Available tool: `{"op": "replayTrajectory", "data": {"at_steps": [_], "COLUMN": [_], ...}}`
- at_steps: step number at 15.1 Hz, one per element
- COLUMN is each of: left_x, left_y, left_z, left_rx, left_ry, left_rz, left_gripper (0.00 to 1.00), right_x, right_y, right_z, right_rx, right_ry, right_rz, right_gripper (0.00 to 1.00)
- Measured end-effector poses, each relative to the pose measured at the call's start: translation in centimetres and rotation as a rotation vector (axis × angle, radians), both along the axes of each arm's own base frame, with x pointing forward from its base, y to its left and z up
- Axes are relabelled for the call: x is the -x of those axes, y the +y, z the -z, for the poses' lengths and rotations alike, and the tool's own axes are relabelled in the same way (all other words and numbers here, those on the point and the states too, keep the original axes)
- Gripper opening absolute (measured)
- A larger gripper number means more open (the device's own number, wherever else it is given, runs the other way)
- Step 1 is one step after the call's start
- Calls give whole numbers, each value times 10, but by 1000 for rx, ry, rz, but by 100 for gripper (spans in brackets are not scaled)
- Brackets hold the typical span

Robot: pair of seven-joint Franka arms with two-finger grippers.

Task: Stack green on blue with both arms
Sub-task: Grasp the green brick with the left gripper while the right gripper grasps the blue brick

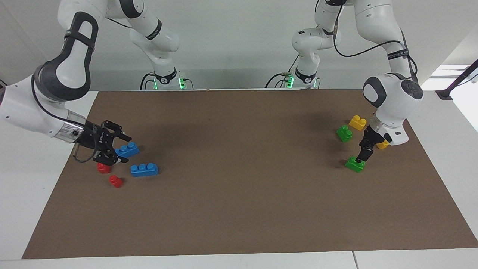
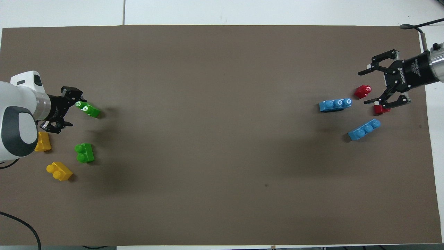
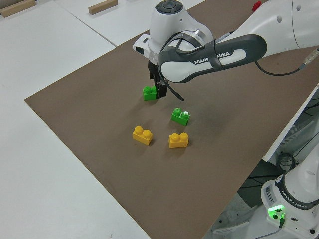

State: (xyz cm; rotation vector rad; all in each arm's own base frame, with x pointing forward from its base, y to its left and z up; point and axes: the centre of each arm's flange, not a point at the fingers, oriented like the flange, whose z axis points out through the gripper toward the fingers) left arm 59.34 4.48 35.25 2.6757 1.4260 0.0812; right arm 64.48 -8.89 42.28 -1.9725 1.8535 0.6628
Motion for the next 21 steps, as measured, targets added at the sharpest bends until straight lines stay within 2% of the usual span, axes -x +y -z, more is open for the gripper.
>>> {"op": "replayTrajectory", "data": {"at_steps": [6,12,15,18,21], "left_x": [-17,-22,-23,-22,-22], "left_y": [0,1,3,3,4], "left_z": [23,38,43,45,46], "left_rx": [4,2,2,2,3], "left_ry": [0,-10,-11,-8,-5], "left_rz": [-9,-16,-22,-24,-26], "left_gripper": [100,100,100,100,90], "right_x": [-12,-17,-17,-10,-4], "right_y": [-7,-17,-19,-16,-15], "right_z": [39,74,94,113,123], "right_rx": [-3,-12,-9,-15,-20], "right_ry": [-37,-49,-44,-17,5], "right_rz": [-26,-50,-37,-41,-42], "right_gripper": [90,90,90,90,89]}}
